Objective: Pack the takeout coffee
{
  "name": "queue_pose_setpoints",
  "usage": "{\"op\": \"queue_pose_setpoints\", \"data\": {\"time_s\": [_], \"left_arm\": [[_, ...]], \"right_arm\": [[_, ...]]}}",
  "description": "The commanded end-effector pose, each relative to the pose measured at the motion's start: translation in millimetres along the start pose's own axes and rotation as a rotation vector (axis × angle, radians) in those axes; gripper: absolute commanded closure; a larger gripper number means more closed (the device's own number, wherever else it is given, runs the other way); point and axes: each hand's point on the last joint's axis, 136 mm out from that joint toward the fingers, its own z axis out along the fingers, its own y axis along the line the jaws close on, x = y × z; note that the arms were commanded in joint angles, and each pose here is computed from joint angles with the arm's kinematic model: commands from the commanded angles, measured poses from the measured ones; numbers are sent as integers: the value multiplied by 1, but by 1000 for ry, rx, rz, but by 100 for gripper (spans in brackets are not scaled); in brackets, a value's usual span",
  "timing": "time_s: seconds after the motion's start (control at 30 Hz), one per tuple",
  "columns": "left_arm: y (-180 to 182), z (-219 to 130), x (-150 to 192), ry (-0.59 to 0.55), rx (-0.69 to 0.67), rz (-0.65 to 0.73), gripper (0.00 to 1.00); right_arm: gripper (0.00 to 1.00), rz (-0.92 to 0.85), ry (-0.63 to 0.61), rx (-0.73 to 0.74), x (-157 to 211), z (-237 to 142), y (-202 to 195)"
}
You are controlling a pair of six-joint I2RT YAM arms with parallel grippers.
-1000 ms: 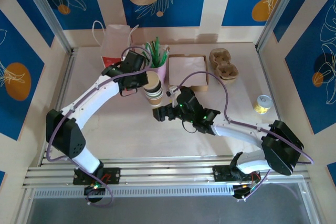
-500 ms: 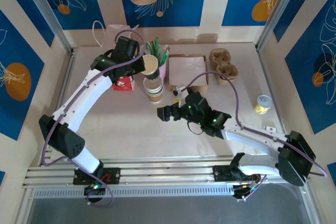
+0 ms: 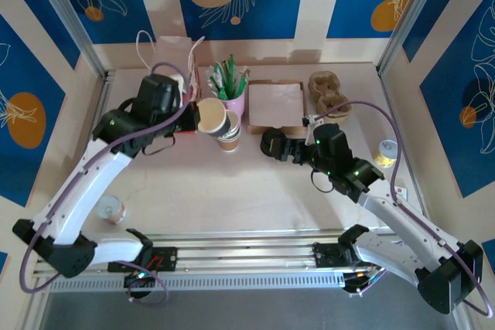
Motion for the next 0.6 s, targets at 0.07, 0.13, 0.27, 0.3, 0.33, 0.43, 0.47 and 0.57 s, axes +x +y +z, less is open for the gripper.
{"op": "queue_pose_setpoints", "data": {"time_s": [0.07,0.13,0.27,0.3,0.33,0.43,0.47,0.57], "left_arm": [[-14,0,68,145,48,121,100],[-18,5,88,181,52,149,100],[-18,27,123,245,39,182,100],[-18,32,129,259,37,186,100],[-19,38,136,275,36,194,100],[-22,55,153,315,31,212,100],[-23,61,158,326,32,216,100],[-24,78,170,356,30,225,100]], "right_arm": [[1,99,140,81,26,-12,-24],[1,123,152,83,28,-12,-27],[1,152,171,93,34,-11,-33],[1,157,172,98,35,-11,-34],[1,159,177,104,37,-11,-36],[1,161,179,113,39,-12,-39],[1,159,183,115,40,-13,-39],[1,156,187,123,42,-15,-41]]}}
